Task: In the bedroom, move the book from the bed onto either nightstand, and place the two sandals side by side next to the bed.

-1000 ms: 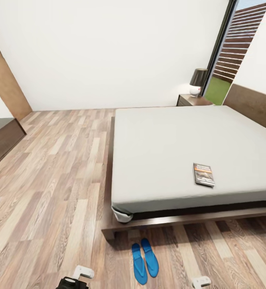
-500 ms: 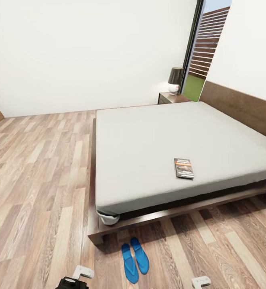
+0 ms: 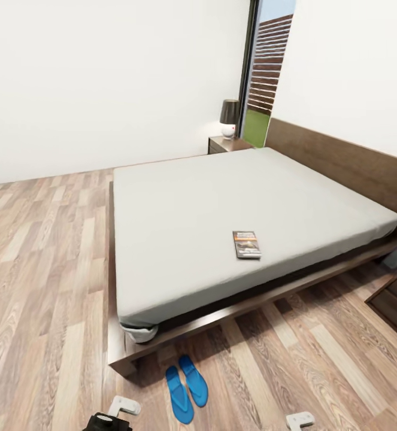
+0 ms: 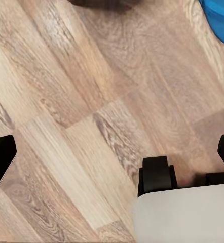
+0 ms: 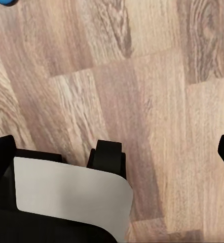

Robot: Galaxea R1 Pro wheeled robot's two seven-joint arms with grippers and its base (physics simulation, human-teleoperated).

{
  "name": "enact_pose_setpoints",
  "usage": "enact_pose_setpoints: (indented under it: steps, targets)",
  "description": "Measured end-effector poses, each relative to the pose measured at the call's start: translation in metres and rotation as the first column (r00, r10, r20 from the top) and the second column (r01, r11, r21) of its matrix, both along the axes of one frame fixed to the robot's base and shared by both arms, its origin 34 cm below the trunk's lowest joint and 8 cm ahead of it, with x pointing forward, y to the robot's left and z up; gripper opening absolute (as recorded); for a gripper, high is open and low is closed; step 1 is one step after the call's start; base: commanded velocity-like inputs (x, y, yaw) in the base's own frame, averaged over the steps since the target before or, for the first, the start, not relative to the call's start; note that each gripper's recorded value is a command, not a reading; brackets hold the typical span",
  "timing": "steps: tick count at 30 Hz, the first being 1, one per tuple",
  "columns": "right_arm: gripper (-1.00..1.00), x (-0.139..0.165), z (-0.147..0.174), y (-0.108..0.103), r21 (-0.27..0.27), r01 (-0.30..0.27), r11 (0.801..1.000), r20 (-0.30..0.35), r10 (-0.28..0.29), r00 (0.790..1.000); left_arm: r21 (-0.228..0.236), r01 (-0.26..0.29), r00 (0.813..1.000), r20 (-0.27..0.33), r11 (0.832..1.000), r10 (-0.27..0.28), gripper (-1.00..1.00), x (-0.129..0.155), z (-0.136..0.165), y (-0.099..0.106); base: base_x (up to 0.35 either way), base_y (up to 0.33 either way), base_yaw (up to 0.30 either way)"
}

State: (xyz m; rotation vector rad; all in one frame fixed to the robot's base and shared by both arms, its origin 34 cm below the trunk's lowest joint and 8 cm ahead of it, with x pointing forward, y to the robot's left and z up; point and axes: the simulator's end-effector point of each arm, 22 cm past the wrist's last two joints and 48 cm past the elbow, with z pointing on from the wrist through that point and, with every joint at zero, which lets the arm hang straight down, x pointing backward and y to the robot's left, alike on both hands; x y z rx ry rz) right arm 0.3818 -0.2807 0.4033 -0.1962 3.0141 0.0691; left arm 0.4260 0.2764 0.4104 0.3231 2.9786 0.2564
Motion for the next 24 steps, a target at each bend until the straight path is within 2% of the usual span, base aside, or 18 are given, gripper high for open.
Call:
enact_pose_setpoints:
  steps: [24]
  targets:
    - [1.00,-0.0001,0.0000,0.0001,0.000,-0.003,1.000,0.000,0.003,1.000,0.002,0.002,1.000,0.001,1.000,-0.002,1.00,-0.0001,0.0000,0.0004,0.000,0.000,-0.297]
